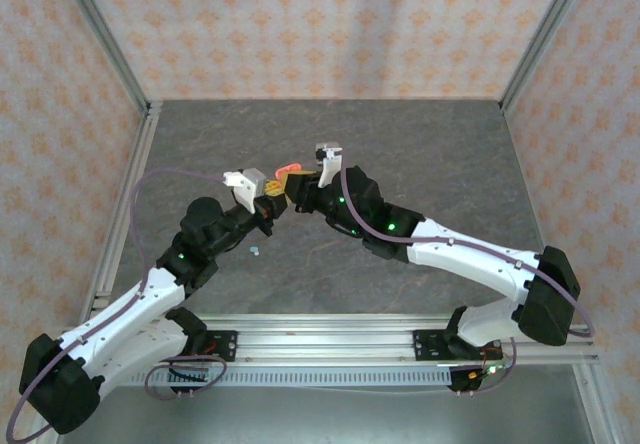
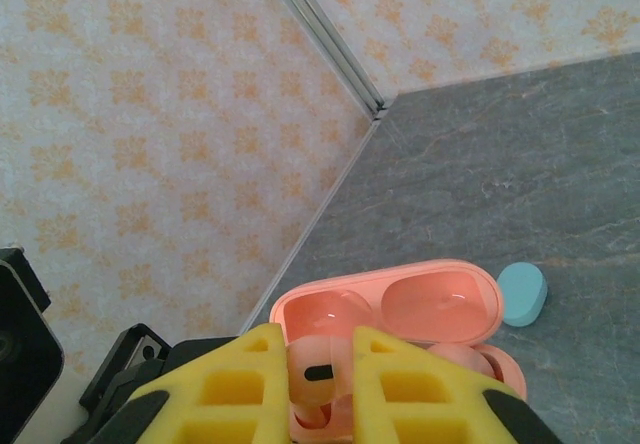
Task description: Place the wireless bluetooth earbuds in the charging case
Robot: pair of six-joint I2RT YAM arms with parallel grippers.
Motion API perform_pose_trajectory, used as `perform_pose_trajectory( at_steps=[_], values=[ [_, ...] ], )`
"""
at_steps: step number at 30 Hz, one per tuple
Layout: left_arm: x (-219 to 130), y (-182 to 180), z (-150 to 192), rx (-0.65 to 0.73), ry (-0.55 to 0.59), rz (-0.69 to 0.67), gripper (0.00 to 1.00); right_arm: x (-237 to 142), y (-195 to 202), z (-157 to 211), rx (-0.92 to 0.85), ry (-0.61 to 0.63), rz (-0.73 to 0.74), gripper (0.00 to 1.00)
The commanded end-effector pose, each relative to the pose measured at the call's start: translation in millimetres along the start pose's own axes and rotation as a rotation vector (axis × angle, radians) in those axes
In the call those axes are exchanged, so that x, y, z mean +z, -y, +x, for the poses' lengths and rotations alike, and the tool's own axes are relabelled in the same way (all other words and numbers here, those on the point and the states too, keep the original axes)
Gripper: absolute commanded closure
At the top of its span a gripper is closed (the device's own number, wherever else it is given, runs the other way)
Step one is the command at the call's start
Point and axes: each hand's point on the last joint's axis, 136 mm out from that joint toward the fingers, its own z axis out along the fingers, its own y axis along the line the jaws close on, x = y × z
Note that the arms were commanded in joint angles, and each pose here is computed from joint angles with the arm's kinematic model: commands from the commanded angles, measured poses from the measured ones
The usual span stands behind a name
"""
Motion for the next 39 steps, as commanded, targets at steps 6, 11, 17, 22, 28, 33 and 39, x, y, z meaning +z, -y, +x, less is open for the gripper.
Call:
perform_pose_trajectory(
  at_steps=[6, 11, 17, 22, 28, 33, 39],
  values=[
    [-12, 9, -51, 0.038, 0.159, 0.009, 1.0, 0, -3, 27, -0.018, -0.159, 0.009, 0.78],
    [-14, 8, -52, 0.041, 0.164, 0.006, 1.0, 2, -5, 27, -0.017, -0.174, 0.014, 0.74],
    [-14, 8, -51, 0.039, 0.161, 0.006, 1.0, 1, -2, 25, -0.015, -0.168, 0.036, 0.71],
    [-14, 8, -51, 0.04, 0.163, 0.005, 1.0, -1, -2, 21, -0.016, -0.161, 0.043, 0.68],
    [-14, 8, -50, 0.04, 0.159, 0.006, 1.0, -1, -2, 20, -0.017, -0.159, 0.044, 0.68],
    [-14, 8, -51, 0.042, 0.16, 0.004, 1.0, -3, -2, 19, -0.018, -0.157, 0.045, 0.68],
    [-14, 9, -50, 0.041, 0.155, 0.006, 1.0, -10, -5, 9, -0.013, -0.126, 0.04, 0.65]
  ],
)
